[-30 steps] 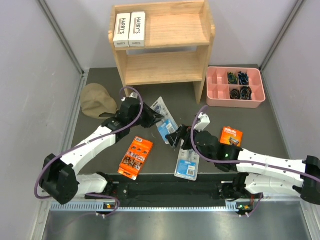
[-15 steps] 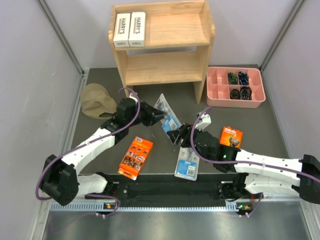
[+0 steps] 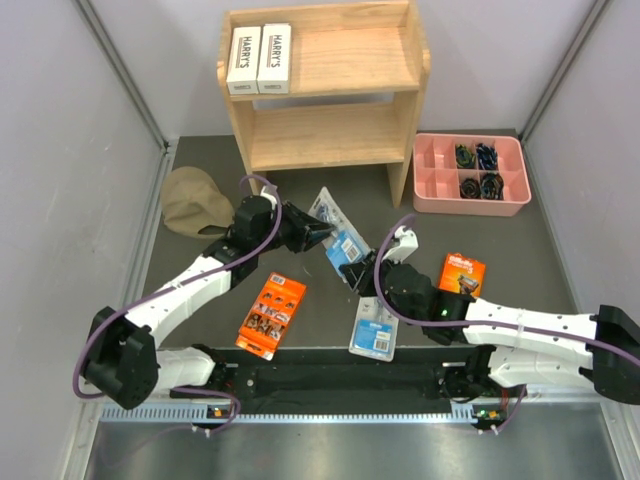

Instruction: Place and organize the shaving razors onto the shelf

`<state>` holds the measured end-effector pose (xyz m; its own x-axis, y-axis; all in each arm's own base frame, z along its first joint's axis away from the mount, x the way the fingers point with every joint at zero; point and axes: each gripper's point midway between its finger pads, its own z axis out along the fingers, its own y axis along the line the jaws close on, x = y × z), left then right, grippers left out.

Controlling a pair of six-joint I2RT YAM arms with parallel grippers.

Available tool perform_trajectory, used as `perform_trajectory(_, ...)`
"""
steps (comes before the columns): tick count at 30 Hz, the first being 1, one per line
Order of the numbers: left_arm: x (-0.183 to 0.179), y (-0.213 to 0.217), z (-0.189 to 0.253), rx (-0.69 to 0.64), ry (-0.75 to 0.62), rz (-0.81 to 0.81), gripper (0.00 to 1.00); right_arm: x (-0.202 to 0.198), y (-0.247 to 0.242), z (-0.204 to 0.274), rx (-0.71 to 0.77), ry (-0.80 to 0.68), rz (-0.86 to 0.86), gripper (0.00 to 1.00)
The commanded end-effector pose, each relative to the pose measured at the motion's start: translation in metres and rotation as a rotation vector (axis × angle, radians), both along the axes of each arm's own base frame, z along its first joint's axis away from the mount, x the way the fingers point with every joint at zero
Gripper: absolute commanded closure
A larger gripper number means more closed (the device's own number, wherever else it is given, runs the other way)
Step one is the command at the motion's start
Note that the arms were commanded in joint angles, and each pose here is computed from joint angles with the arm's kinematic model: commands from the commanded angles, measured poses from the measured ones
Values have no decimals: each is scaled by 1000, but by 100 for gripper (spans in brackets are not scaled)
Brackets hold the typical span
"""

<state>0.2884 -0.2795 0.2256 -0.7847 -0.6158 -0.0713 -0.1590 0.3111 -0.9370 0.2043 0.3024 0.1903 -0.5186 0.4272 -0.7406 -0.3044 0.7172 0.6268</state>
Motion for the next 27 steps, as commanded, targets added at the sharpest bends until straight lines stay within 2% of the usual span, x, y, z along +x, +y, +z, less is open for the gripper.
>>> perform_trajectory(1,2,-5,24,-69,-69,-28,100,3,1,18,37,-25,-25,85)
perform_trajectory(3,1,-5,25,-69,-73,-30,100,2,1,19,35,-28,-21,87)
perform_trajectory(5,1,-4,23,-64,-73,-30,96,3,1,20,36,-30,-22,89)
perform_trajectory(9,1,-1,23,-52,-81,-27,74,2,1,22,35,-33,-17,92)
perform_trajectory(12,0,0,26,-44,-107,-33,47,2,0,23,34,-35,-18,93)
perform_trajectory(14,0,2,28,-30,-118,-31,19,2,0,24,35,-36,-18,94)
perform_trajectory(17,-1,7,33,7,-142,-22,4,1,-1,24,34,-35,-18,94)
perform_trajectory(22,-1,16,41,98,-190,-14,1,1,-2,24,31,-34,-19,95)
perform_trajectory(23,-3,21,35,137,-171,-11,1,2,-2,24,29,-34,-22,95)
perform_trajectory(27,-3,37,43,305,-232,-3,1,1,-3,23,28,-34,-22,95)
